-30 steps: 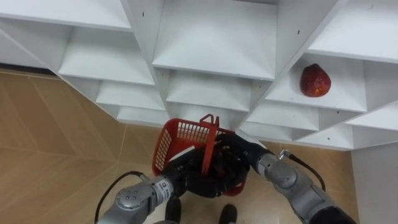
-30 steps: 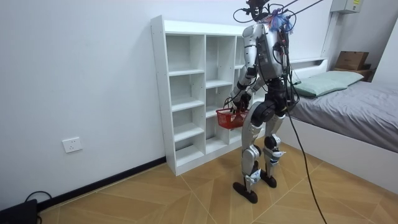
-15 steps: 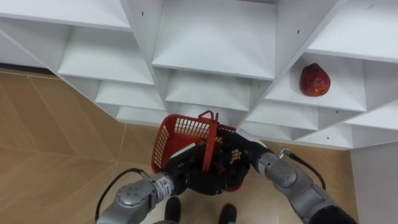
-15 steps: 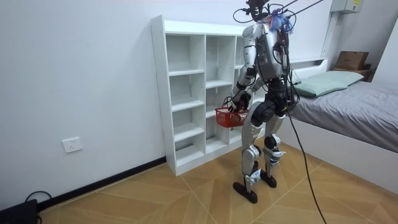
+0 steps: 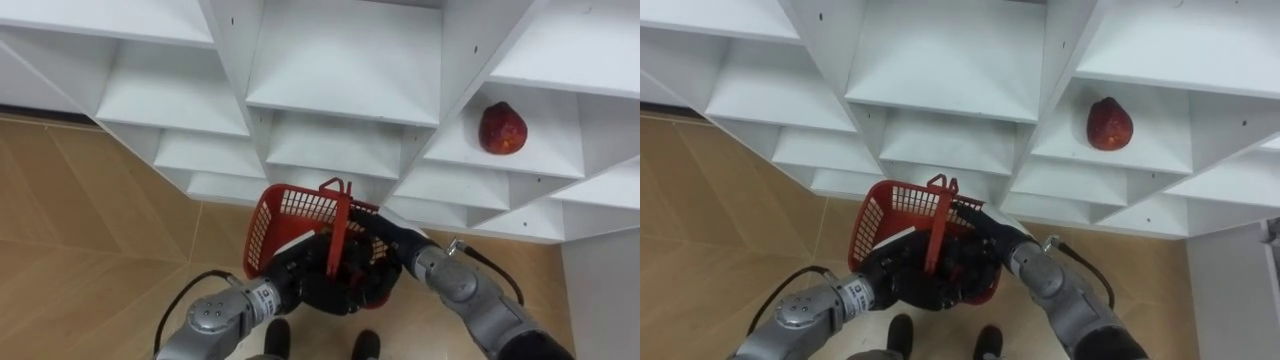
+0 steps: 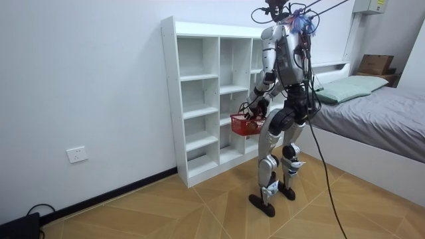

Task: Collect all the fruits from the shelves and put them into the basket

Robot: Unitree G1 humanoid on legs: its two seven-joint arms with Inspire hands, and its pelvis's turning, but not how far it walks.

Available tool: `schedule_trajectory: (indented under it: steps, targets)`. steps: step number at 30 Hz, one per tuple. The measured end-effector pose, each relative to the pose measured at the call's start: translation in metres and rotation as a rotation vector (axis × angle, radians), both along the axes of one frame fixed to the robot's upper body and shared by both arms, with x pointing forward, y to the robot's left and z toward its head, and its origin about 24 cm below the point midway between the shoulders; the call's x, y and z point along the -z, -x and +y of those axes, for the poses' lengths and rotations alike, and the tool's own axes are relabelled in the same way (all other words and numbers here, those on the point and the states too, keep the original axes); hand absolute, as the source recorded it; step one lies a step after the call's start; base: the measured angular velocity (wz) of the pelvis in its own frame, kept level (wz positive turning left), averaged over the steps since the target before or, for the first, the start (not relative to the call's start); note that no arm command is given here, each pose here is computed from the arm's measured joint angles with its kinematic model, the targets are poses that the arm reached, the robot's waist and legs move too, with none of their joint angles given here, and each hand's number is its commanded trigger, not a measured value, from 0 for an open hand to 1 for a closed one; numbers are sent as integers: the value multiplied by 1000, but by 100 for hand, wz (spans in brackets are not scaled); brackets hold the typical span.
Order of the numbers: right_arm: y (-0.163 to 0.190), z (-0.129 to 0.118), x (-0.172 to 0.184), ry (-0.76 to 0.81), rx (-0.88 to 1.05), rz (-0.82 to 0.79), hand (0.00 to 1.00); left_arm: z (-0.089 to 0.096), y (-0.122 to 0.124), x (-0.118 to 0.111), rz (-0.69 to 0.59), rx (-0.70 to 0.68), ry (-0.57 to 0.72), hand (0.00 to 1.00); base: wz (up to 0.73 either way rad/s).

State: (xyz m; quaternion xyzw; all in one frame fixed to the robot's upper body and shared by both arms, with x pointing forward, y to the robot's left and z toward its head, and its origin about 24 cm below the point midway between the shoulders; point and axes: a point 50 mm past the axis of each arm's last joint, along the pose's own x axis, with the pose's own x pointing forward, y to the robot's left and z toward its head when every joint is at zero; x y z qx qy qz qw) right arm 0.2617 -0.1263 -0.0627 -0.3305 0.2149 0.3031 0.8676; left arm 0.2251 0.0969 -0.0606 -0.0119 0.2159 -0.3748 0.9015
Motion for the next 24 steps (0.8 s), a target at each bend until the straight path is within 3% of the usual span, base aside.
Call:
schedule_trajectory:
  steps: [16, 24]
  targets:
    - [8, -3, 2, -56, 53, -17, 0, 5, 2, 1, -12, -18, -3, 100, 0]
    - [26, -7, 0, -142, 88, -21, 0, 21, 12, 10, 22, -103, -31, 100, -4]
